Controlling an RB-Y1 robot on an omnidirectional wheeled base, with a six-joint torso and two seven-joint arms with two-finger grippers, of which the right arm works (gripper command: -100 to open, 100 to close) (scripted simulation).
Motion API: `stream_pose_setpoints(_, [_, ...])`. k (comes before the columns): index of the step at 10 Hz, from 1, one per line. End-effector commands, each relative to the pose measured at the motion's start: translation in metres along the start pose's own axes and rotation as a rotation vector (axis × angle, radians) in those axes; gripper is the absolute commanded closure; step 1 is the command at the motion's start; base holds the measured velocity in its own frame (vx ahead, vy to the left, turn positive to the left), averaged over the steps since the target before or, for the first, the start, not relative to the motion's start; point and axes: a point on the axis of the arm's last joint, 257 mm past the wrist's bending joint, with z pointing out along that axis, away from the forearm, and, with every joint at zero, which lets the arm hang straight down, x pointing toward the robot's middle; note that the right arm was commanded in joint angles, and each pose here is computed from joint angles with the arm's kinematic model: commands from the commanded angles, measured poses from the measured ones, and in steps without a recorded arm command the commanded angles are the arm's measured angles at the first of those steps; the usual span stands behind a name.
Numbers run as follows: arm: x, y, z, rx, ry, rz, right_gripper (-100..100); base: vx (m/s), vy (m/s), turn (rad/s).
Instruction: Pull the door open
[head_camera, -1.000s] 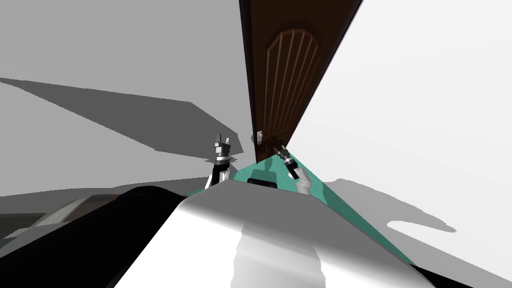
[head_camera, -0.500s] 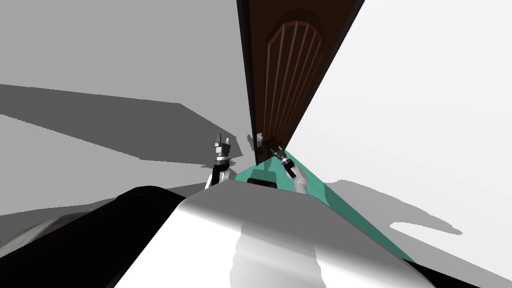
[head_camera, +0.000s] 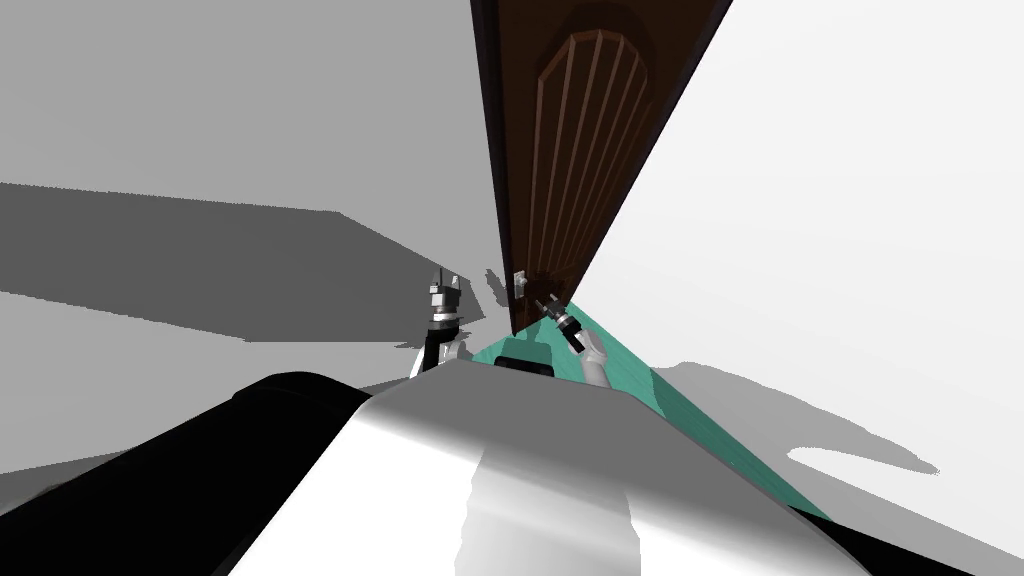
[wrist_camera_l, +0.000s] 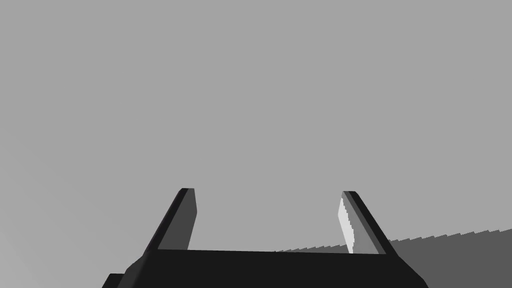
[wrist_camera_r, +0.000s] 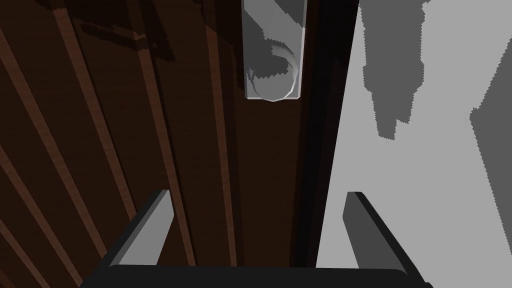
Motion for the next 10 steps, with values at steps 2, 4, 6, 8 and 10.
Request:
stream_pose_setpoints(2, [0.012,0.017,0.0096,-0.034,0.027,-0.011,-100,0.114,0.065,-0.057])
stream_pose_setpoints(4, [0.011,0.003,0.0063,-0.012,0.031,-0.033,-100,0.034,0.047,0.051])
stream_pose_setpoints(6, [0.013,-0.004,0.0082,0.007,0.038,-0.051,-100,0.037,0.120,0.107])
stream_pose_setpoints(8, [0.015,-0.007,0.0135,0.028,0.041,-0.059,-100,0.070,0.086,0.099])
stream_pose_setpoints(10, [0.016,-0.005,0.0218,0.047,0.040,-0.054,-100,0.086,0.031,0.089])
